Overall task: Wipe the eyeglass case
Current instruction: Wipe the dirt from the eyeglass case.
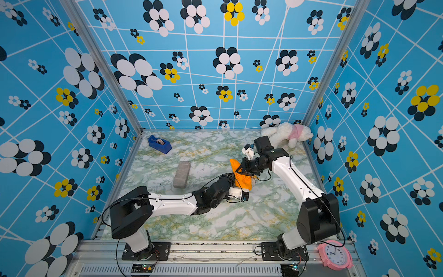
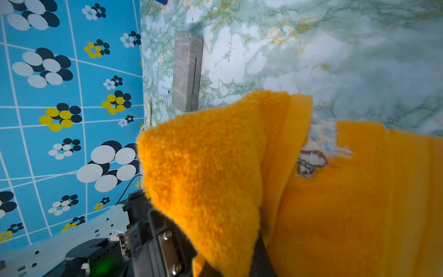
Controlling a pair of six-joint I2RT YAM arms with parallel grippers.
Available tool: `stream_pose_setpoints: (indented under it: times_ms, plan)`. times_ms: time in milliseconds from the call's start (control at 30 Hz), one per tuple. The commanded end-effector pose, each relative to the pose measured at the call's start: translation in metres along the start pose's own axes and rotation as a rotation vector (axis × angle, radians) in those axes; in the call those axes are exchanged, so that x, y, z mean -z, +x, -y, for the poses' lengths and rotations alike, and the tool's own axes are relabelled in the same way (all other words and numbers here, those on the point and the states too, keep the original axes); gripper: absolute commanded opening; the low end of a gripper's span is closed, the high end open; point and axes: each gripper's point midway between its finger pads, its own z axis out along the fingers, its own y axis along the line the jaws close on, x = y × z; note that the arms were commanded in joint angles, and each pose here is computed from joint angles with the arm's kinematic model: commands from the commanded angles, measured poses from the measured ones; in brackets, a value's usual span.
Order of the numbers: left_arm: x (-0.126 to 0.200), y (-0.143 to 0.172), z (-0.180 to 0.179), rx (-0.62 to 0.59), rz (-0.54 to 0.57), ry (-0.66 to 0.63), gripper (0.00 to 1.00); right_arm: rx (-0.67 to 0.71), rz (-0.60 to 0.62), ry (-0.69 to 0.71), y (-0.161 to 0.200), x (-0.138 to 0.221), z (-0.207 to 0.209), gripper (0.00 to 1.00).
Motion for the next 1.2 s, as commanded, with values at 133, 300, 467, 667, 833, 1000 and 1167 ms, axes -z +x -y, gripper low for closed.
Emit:
stream_pose_setpoints:
  times_ms: [133,300,467,667,833,1000,1167]
  plan:
    - [0.009,-0.001,-0.049,0.037,-0.004,-0.206,0.18,-0.111,-0.022,0.104,0.027,0.01,0.062,0.0]
    - [0.012,0.009,-0.053,0.081,-0.021,-0.219,0.19,-0.128,0.015,0.166,0.039,0.029,0.08,0.0]
    - [0.018,0.016,-0.046,0.196,-0.005,-0.131,0.2,-0.07,0.109,0.136,0.03,0.043,0.065,0.0]
    - [0.035,0.018,-0.014,0.646,0.06,0.356,0.17,0.077,0.374,0.105,0.023,0.09,0.031,0.0]
    - [0.055,0.001,0.002,0.934,0.124,0.69,0.14,0.198,0.457,0.064,0.036,0.102,0.004,0.0]
    - [0.073,-0.016,-0.022,1.207,0.252,0.895,0.12,0.34,0.444,0.067,0.049,0.08,-0.02,0.0]
    - [0.088,-0.025,-0.054,1.354,0.387,0.993,0.13,0.425,0.457,0.039,0.046,0.06,-0.042,0.0]
